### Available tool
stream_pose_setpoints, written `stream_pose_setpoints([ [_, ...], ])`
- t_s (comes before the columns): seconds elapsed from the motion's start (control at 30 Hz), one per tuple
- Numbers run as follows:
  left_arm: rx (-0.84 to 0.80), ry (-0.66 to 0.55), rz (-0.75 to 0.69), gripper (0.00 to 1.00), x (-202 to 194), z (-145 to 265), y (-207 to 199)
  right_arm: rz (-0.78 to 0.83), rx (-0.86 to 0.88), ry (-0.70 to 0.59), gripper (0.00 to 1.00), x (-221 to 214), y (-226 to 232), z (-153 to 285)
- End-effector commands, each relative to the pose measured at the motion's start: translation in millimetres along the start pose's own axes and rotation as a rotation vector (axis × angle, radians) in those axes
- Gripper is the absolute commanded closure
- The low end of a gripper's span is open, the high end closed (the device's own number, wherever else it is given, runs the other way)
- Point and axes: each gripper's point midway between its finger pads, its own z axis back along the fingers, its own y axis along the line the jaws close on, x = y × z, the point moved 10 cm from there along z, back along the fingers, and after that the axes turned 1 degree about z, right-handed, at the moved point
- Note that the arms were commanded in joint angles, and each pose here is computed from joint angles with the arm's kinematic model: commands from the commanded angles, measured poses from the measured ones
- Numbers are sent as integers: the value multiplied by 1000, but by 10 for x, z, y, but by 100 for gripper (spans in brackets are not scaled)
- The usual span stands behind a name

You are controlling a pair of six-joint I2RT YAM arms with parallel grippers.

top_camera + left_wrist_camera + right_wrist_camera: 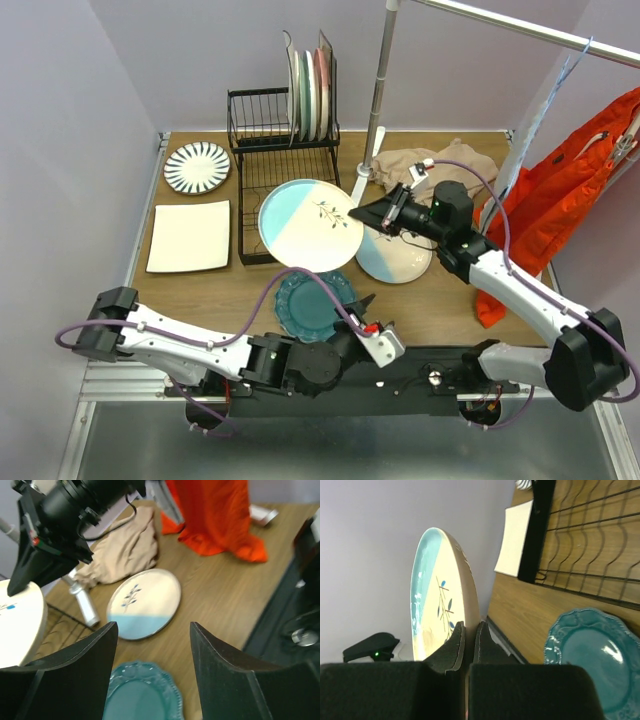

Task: Unload the plates from the dish rack
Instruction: Place the plate at the center of the board.

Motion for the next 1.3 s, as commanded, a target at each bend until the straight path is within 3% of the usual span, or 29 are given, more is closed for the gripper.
stream_pose_setpoints([
  [0.0,-115,-82,268,30,495,94,118,40,-33,-200,99,135,55,179],
  [0.23,-191,-167,396,30,814,1,636,42,-164,-341,99,166,-149,431],
  [0.47,-12,-169,400,30,880,-182,1401,63,-333,-513,99,183,-308,730],
  [0.77,190,-163,421,27,694,-298,2347,60,-526,-617,99,147,-614,955],
  [1.03,371,-110,385,27,363,-228,2609,36,-575,-629,99,93,-765,968],
  [1.27,394,-112,347,27,219,-142,2571,50,-610,-714,99,133,-780,1038],
])
